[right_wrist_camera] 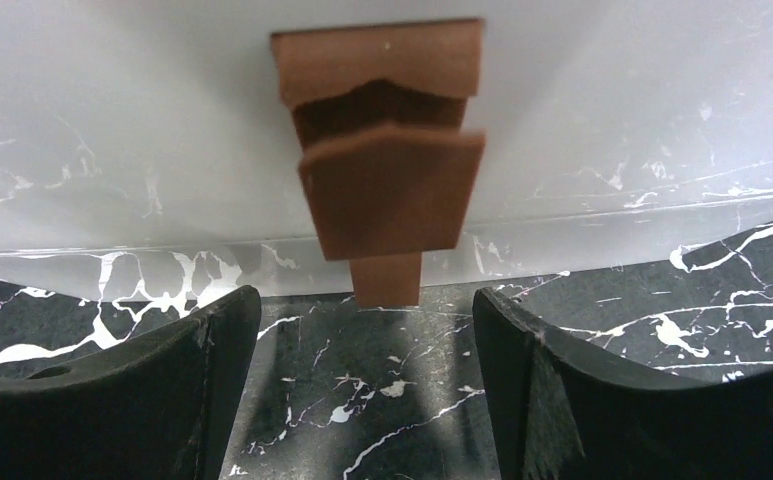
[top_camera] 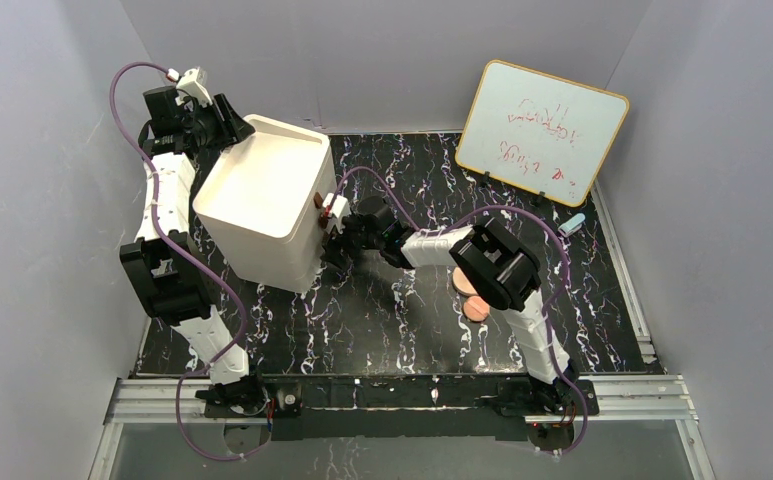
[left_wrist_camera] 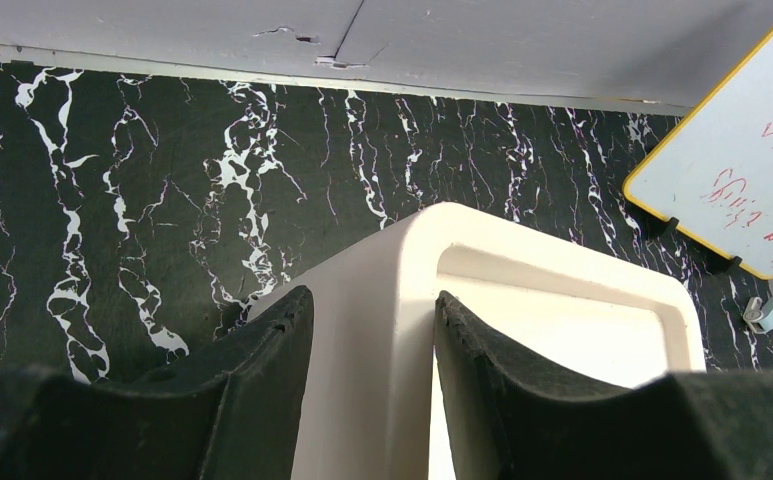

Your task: Organize the makeup

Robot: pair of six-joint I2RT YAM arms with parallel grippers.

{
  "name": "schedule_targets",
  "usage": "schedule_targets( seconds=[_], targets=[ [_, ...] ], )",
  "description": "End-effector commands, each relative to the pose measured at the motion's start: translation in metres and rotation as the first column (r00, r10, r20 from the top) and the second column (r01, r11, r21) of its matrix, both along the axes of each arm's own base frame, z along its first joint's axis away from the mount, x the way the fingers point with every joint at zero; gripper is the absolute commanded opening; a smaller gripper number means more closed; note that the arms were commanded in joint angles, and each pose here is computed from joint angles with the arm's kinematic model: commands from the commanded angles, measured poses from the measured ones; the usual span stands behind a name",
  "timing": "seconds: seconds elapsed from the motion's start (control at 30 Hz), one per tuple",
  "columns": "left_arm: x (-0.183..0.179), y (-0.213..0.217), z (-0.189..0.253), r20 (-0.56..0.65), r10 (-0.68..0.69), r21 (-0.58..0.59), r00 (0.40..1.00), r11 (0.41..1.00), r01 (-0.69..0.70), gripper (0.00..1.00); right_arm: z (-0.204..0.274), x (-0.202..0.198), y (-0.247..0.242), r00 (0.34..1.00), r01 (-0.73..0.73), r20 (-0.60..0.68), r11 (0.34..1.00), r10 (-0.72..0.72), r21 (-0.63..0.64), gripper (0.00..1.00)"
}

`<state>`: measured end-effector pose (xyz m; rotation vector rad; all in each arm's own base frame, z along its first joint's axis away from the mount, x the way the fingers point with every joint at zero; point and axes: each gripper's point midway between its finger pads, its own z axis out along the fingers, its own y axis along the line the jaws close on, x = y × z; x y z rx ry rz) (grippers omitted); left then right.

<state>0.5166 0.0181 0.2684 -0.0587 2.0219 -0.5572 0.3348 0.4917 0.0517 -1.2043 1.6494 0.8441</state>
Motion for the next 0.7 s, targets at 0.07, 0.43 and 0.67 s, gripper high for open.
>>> schedule_targets(
  seconds=[0.07, 0.43, 0.67],
  targets=[
    [-0.015, -0.022, -0.031, -0.127, -0.064, -0.055, 0.990, 0.997, 0.057, 0.45, 0.016, 0.012, 0.009, 0.997, 0.005, 0.079, 0.999, -0.009, 0.046, 0.84],
    [-0.015, -0.022, -0.031, -0.128, -0.064, -0.055, 0.990, 0.997, 0.057, 0.45, 0.012, 0.019, 0.008, 0.995, 0.010, 0.102, 1.000, -0.012, 0.020, 0.59],
    [-0.015, -0.022, -0.031, -0.127, -0.065, -0.054, 0.990, 0.997, 0.059, 0.45, 0.016, 0.022, 0.004, 0.992, 0.020, 0.122, 1.000, -0.022, 0.021, 0.56]
  ],
)
